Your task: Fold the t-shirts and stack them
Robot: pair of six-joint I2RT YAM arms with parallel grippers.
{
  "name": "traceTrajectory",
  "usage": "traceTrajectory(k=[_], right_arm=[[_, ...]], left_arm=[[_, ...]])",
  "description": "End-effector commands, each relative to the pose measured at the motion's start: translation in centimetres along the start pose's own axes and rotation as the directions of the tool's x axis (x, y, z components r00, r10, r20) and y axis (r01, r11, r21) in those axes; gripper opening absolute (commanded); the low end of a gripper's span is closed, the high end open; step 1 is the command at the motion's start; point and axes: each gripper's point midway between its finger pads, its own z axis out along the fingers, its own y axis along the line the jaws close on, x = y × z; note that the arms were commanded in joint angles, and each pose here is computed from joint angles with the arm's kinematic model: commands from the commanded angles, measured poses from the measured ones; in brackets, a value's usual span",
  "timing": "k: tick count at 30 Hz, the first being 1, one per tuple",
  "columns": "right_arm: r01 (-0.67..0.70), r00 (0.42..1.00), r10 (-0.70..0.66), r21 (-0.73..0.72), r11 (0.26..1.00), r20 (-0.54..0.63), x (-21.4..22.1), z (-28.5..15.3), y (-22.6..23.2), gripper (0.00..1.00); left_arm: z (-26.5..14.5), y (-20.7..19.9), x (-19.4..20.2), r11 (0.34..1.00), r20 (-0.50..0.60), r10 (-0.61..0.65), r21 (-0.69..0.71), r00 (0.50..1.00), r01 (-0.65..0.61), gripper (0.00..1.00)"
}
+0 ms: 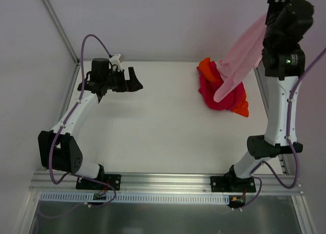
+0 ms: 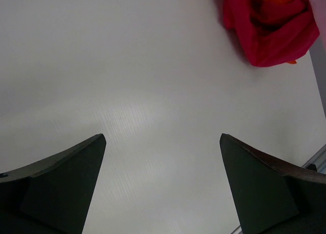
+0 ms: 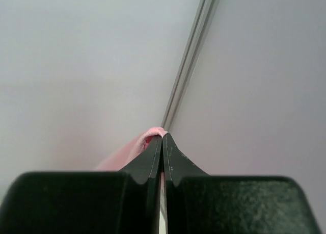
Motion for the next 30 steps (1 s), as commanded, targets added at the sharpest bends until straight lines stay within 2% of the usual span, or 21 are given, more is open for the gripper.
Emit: traceTrajectory(k=[1, 3, 4, 6, 9, 13, 17, 19, 20, 21, 23, 26, 27, 28, 30], right_arm=[[-0.074, 0.962, 0.075, -0.014, 0.997, 0.263, -8.6, -4.1, -3.4, 0.01], [-0.049, 0.943, 0.062, -0.047, 0.998, 0.327, -10.6, -5.2, -2.6, 0.01], [-0.006, 0.923, 0.016, -0.028, 1.0, 0.384, -12.2, -6.0, -2.6, 0.01], [0.015, 0.912, -0.018, 0.011, 1.0, 0.41, -13.1, -6.1, -2.8, 0.01], [0.013, 0.924, -0.006, -0.014, 1.0, 0.382, -12.1, -5.7, -2.1, 0.01], [0.003, 0.933, 0.045, -0.133, 0.991, 0.356, -11.5, -6.3, 0.8, 0.01], [-0.029, 0.839, 0.215, -0.353, 0.935, 0.5, -17.6, -11.6, 4.7, 0.01], [0.006, 0.769, 0.24, -0.382, 0.924, 0.592, -20.7, -14.6, 5.1, 0.01], [0.04, 0.729, 0.288, -0.458, 0.888, 0.621, -22.3, -17.5, 7.2, 0.01], [0.091, 0.698, 0.273, -0.46, 0.883, 0.662, -23.2, -19.0, 7.8, 0.01], [0.15, 0.648, 0.35, -0.565, 0.812, 0.676, -24.5, -23.1, 10.7, 0.01], [0.184, 0.661, 0.436, -0.695, 0.695, 0.611, -24.1, -26.7, 14.6, 0.01], [0.183, 0.684, 0.437, -0.718, 0.672, 0.583, -23.4, -27.0, 15.6, 0.01], [0.131, 0.736, 0.448, -0.756, 0.641, 0.507, -22.0, -26.8, 17.2, 0.01], [0.081, 0.806, 0.412, -0.768, 0.635, 0.426, -19.5, -25.8, 19.3, 0.01]], left_arm=[[-1.0, -1.8, -1.7, 0.998, 0.038, 0.042, 0.044, 0.998, -0.044, 0.99], [-1.0, -2.0, -1.8, 0.998, 0.041, 0.042, 0.054, 0.998, -0.044, 0.99], [-1.0, -2.1, -2.0, 0.997, 0.044, 0.039, 0.058, 0.998, -0.042, 0.99], [-0.9, -2.3, -2.3, 0.997, 0.049, 0.033, 0.065, 0.998, -0.036, 0.99], [-0.8, -2.4, -2.6, 0.997, 0.052, 0.016, 0.07, 0.999, -0.02, 0.99], [-0.9, -2.3, -2.7, 0.998, 0.052, 0.002, 0.055, 0.999, -0.005, 0.99], [-1.4, -2.1, -2.9, 0.999, 0.064, 0.009, 0.031, 0.998, -0.011, 0.99], [-1.8, -2.3, -3.3, 1.0, 0.078, 0.012, 0.026, 0.997, -0.014, 0.99], [-1.9, -2.0, -3.4, 1.0, 0.088, 0.009, 0.006, 0.996, -0.009, 0.99], [-2.0, -1.9, -3.6, 1.0, 0.094, 0.005, -0.003, 0.996, -0.005, 0.99], [-2.3, -1.6, -3.7, 0.999, 0.102, 0.001, -0.035, 0.995, 0.002, 0.99], [-2.8, -1.2, -4.0, 0.998, 0.112, -0.006, -0.069, 0.994, 0.014, 0.99], [-3.0, -0.5, -3.9, 0.993, 0.116, -0.017, -0.111, 0.993, 0.03, 0.99], [-3.4, -0.2, -4.0, 0.989, 0.121, -0.023, -0.14, 0.992, 0.04, 0.99], [-4.5, 1.8, -4.0, 0.961, 0.135, -0.05, -0.263, 0.989, 0.085, 0.99]])
